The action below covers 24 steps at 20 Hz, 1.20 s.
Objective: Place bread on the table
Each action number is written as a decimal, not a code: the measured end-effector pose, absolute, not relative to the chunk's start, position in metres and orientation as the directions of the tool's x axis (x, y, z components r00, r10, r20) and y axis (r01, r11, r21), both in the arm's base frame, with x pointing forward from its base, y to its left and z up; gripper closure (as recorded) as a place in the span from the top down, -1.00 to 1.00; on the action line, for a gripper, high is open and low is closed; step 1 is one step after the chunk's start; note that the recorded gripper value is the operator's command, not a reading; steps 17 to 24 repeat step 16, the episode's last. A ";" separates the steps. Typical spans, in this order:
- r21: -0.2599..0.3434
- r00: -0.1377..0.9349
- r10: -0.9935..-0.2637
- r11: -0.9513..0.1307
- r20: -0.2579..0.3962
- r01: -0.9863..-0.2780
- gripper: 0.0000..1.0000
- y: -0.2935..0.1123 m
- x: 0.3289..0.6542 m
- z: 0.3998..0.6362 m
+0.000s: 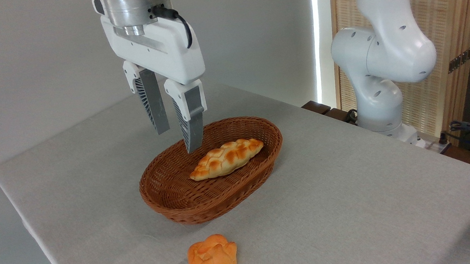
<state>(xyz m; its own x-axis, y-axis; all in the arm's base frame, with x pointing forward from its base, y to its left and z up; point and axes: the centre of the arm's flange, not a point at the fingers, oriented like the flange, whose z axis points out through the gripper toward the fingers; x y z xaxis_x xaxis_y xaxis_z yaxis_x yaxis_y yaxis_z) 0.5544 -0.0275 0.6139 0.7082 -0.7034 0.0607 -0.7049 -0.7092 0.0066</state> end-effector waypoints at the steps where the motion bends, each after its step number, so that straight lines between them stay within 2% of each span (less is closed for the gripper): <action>1: 0.006 0.707 -0.705 -0.708 0.060 -0.706 1.00 -0.028 0.554 0.614; 11: 0.002 0.708 -0.705 -0.708 0.034 -0.706 1.00 -0.026 0.553 0.616; 24: 0.005 0.710 -0.704 -0.710 0.030 -0.704 1.00 -0.025 0.552 0.620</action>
